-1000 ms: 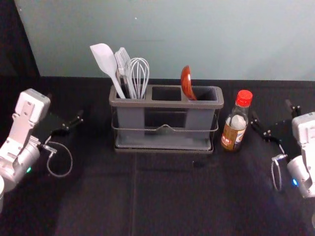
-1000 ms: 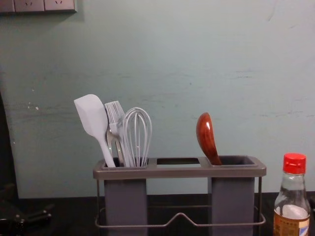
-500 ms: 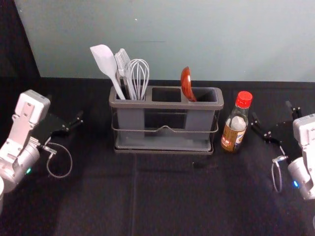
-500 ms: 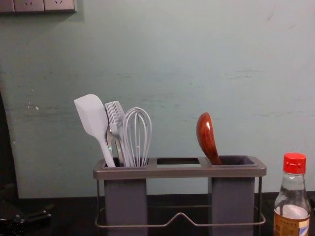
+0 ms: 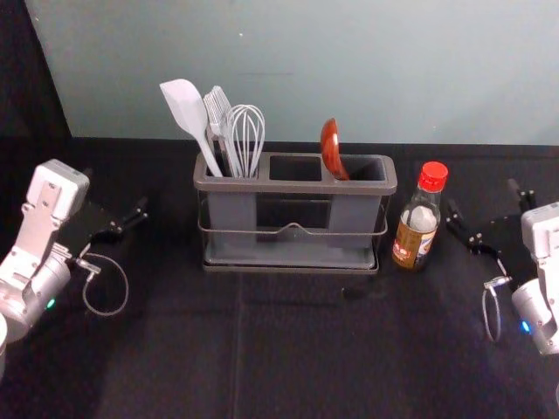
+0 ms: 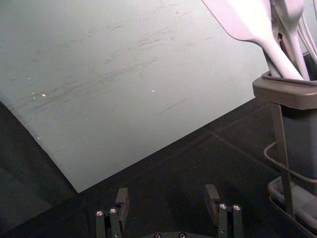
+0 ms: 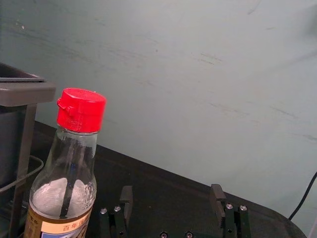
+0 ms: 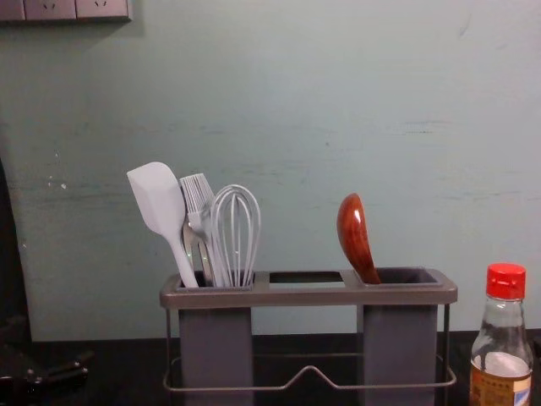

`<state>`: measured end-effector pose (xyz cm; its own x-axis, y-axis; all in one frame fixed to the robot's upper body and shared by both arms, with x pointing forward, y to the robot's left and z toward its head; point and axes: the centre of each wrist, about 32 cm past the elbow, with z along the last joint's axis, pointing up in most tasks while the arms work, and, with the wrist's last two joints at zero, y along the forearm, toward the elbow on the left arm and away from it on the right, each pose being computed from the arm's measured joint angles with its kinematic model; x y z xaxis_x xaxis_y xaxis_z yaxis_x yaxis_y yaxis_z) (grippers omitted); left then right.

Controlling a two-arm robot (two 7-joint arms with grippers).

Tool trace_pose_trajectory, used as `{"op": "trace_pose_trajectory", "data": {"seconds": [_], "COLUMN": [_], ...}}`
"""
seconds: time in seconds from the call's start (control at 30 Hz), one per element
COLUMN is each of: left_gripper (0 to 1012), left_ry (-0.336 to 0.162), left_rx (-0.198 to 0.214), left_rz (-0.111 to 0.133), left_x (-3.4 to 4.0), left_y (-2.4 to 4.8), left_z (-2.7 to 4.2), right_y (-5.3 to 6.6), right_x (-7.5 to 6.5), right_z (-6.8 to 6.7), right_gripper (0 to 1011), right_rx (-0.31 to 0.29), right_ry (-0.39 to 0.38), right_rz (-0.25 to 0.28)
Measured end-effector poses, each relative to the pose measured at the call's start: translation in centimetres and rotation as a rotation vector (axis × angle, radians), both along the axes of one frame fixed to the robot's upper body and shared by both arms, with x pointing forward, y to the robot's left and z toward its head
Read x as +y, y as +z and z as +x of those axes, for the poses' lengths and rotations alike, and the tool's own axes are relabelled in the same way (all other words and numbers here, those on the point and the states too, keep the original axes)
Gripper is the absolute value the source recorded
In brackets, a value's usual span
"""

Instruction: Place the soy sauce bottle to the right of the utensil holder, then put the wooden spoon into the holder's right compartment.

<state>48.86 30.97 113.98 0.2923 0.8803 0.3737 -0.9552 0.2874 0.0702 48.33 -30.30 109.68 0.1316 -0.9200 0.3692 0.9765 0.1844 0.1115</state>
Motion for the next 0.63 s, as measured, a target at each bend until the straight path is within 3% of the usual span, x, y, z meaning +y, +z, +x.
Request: {"op": "trace_pose_trajectory", "data": {"seconds": [0.63], "left_gripper": [1005], "left_ry": [0.0], "left_rx": [0.0], "left_rz": [0.0], "left_x": [0.0], "left_y": [0.0], "left_z": [0.0], "right_y": [0.0], "right_x": [-0.01], "right_z": [-0.03], "right_gripper": [1002], "right_rx": [0.002], "right_ry": [0.0], "right_rz": [0.0]}}
